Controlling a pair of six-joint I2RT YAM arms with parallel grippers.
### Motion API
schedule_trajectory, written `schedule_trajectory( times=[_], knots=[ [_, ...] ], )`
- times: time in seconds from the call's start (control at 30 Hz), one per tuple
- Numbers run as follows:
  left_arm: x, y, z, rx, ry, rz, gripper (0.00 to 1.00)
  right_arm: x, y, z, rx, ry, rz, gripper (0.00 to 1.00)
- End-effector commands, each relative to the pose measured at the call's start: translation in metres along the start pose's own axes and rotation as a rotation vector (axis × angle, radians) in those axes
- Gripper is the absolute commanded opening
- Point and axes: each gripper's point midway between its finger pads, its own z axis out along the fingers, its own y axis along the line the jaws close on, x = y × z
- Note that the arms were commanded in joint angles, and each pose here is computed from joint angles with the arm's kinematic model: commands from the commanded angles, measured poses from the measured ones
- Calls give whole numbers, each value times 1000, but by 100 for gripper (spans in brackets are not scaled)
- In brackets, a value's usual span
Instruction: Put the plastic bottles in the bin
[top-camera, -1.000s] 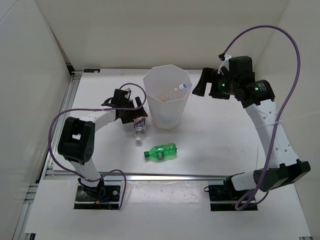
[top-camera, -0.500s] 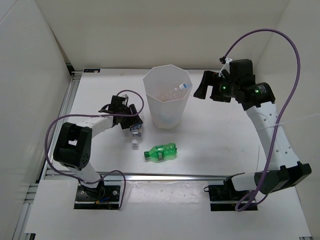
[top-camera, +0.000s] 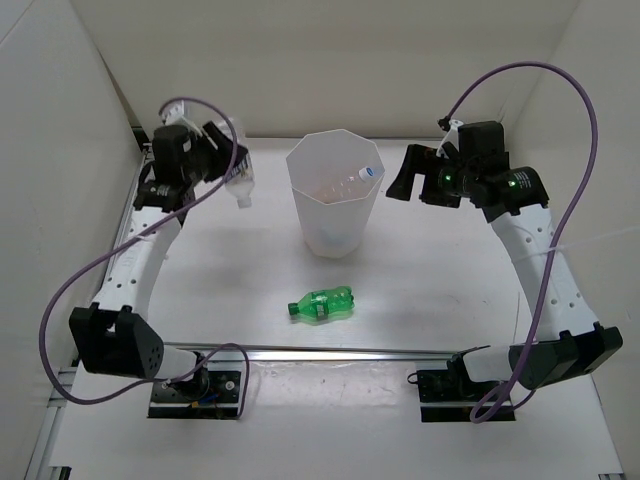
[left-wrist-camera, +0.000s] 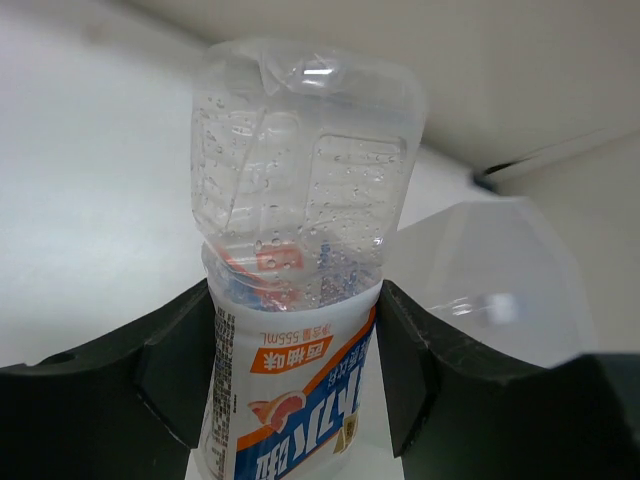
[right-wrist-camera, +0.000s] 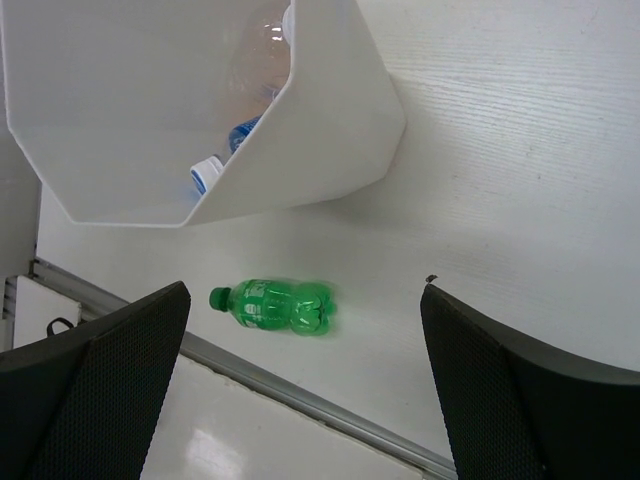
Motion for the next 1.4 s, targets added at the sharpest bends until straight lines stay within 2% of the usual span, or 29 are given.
schedule_trajectory(
  times=[0.0,0.07,0.1,0.17,0.2,0.3,0.37,0.43,0.5,0.53,0.63,0.67,0.73,0.77,0.8,0.83,0.93,1.07,1.13,1.2,1.23,1.3,1.37],
  knots=[
    [-57,-83,-28,206,-103,17,53,-6,7,-6,-36,-39,-7,100],
    [-60,-126,-34,318,-90,46,53,-5,8,-3,-42,-27,4,100],
    [-75,-154,-47,388,-119,64,53,-7,8,-3,-45,-35,2,100],
    [-61,-188,-41,475,-64,76,54,-4,7,-1,-42,-27,13,100],
    [-70,-210,-51,525,-87,88,54,-4,7,-1,-42,-27,13,100],
    [-40,-255,-47,626,-11,111,57,-4,7,-1,-42,-27,13,100],
    [-3,-270,-33,654,68,140,59,-5,6,-3,-47,-34,26,100],
    [18,-277,-29,681,118,165,69,-5,7,-4,-51,-43,23,100],
    [35,-266,-17,661,164,172,84,-7,10,-6,-64,-48,19,100],
    [45,-258,-14,643,187,170,100,-8,12,-10,-68,-58,16,100],
    [27,-237,-22,566,109,190,100,-12,15,-21,-79,-89,-18,100],
    [8,-234,-38,559,48,201,100,-11,17,-21,-89,-85,-30,100],
    [-18,-204,-38,446,-50,198,100,-12,21,-32,-106,-110,-70,100],
    [-37,-198,-57,428,-118,217,100,-6,22,-29,-111,-93,-84,100],
    [-46,-188,-62,391,-157,222,100,0,28,-31,-133,-84,-108,100],
    [-54,-161,-58,295,-197,205,100,1,31,-35,-137,-95,-129,100],
    [-77,-123,-80,200,-284,192,100,17,36,-30,-134,-60,-184,100],
    [-64,-65,-88,53,-291,159,100,35,49,-27,-154,-25,-289,100],
    [-61,-43,-108,-15,-331,122,100,62,76,-20,-251,32,-459,100],
    [-54,-22,-113,-76,-328,101,100,81,84,-11,-257,75,-554,100],
    [-49,-5,-116,-136,-314,95,100,106,89,-1,-249,127,-637,100],
    [-36,19,-121,-201,-298,71,100,122,100,11,-253,119,-781,100],
    [-14,41,-121,-262,-244,72,100,158,116,19,-284,140,-937,100]
  ],
)
